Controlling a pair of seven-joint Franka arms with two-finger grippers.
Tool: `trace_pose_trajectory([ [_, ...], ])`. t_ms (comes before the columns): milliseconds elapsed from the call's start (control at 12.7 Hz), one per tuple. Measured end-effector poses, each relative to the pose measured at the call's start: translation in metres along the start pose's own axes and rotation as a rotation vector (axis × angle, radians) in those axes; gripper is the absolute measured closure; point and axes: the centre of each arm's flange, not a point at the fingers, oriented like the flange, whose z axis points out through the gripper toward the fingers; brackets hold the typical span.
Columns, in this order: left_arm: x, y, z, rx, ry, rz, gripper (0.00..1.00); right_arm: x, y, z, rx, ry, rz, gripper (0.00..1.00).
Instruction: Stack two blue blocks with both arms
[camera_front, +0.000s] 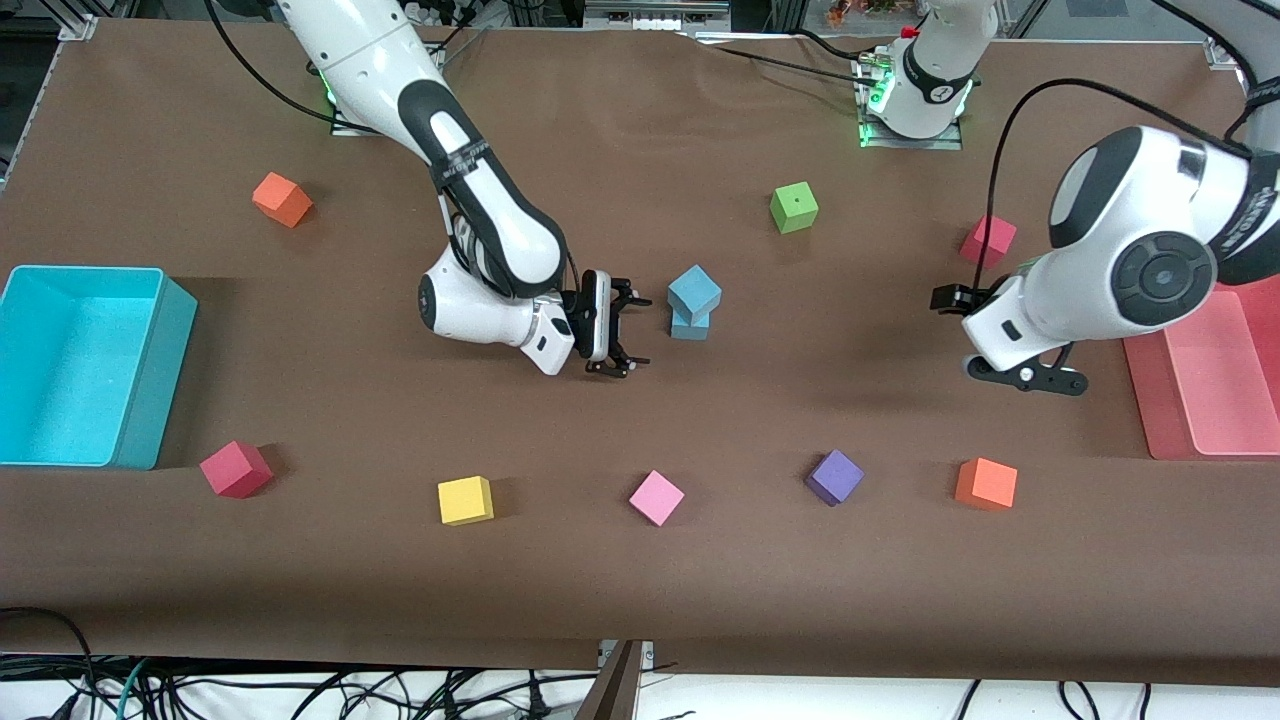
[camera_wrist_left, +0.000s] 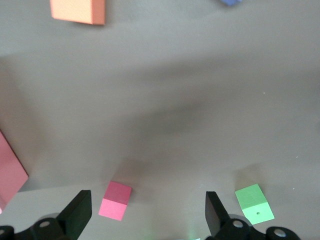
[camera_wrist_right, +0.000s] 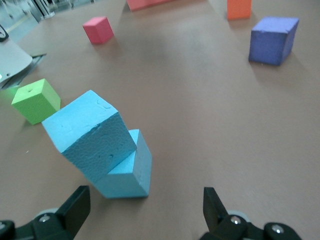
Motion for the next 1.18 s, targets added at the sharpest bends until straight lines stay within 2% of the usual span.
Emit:
trace_pose_trajectory([
  [236,-0.006,-0.012,-0.033,-0.005,0.020,-0.022,0.00,0.028,0.003,-0.045,0.047,-0.176,0.058,0.00],
  [393,-0.015,-0.020,-0.060,-0.008,0.023,-0.038,0.00,0.054,0.011,-0.098,0.087,-0.291,0.138,0.00],
  [472,-0.020,-0.024,-0.073,-0.015,0.030,-0.047,0.00,0.068,0.018,-0.130,0.078,-0.335,0.195,0.00],
  [629,-0.034,-0.029,-0.093,-0.049,0.049,-0.084,0.00,0.089,0.032,-0.185,0.012,-0.371,0.339,0.00],
  [787,-0.046,-0.037,-0.105,-0.058,0.065,-0.119,0.00,0.089,0.046,-0.216,-0.097,-0.403,0.517,0.00],
  [865,-0.052,-0.043,-0.110,-0.036,0.074,-0.118,0.00,0.091,0.051,-0.229,-0.163,-0.440,0.574,0.00],
  [1022,-0.068,-0.061,-0.110,-0.010,0.087,-0.124,0.00,0.094,0.058,-0.253,-0.276,-0.515,0.619,0.00],
  [1180,-0.082,-0.072,-0.102,0.001,0.128,-0.140,0.00,0.078,0.071,-0.285,-0.353,-0.568,0.641,0.00],
])
